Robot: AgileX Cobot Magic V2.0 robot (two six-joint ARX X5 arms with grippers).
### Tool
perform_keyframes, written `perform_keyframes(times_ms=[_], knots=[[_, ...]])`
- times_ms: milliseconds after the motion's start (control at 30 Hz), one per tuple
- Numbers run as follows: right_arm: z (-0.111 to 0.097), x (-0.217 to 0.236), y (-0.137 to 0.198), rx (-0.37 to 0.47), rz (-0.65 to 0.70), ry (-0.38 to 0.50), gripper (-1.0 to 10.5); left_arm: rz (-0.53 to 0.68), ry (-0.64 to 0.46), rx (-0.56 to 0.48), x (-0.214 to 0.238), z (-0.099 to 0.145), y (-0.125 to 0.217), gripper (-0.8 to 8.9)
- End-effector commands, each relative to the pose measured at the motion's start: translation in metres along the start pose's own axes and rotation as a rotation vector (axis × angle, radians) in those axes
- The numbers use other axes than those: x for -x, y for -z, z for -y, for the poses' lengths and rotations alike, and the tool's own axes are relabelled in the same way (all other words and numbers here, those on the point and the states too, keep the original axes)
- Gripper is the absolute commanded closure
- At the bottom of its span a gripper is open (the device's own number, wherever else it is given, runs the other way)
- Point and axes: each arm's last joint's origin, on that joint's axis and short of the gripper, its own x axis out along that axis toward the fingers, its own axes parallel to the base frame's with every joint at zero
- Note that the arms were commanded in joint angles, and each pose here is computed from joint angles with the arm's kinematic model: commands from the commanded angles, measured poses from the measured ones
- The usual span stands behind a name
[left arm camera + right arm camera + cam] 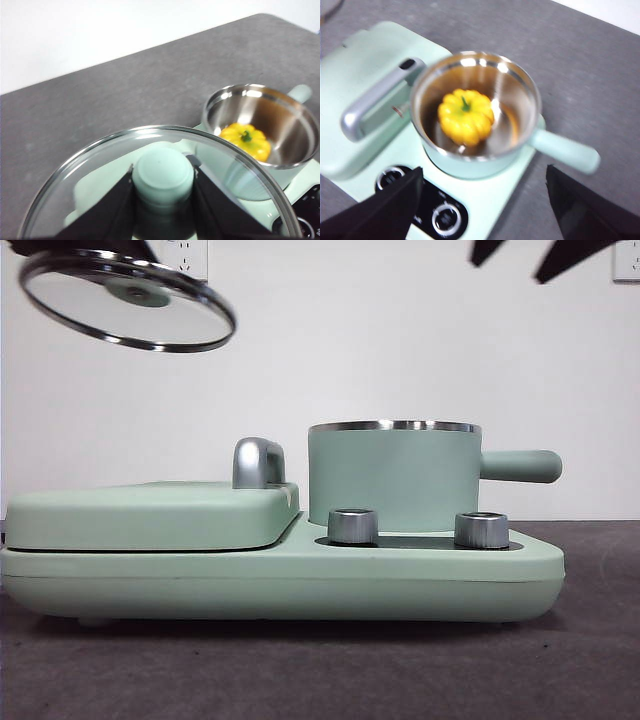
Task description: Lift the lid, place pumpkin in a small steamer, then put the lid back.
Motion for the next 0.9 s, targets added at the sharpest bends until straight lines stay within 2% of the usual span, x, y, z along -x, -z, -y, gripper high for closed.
perform_keyframes(times_ms=[33,367,900], knots=[[0.000,0.008,0.010,-0.036,0.025,0.022,5.7,0.049,0.032,-0.012,-0.007,0.005,-0.008,7.98],[0.002,0.031,0.050,-0.095,0.036,0.023,5.7,0.126,0.147,-0.034,-0.050,0.033,-0.012,7.98],[0.003,0.044,0.064,-0.091,-0.039,0.053,5.7,0.231,0.245,-0.029,-0.128,0.071,0.002,7.98]])
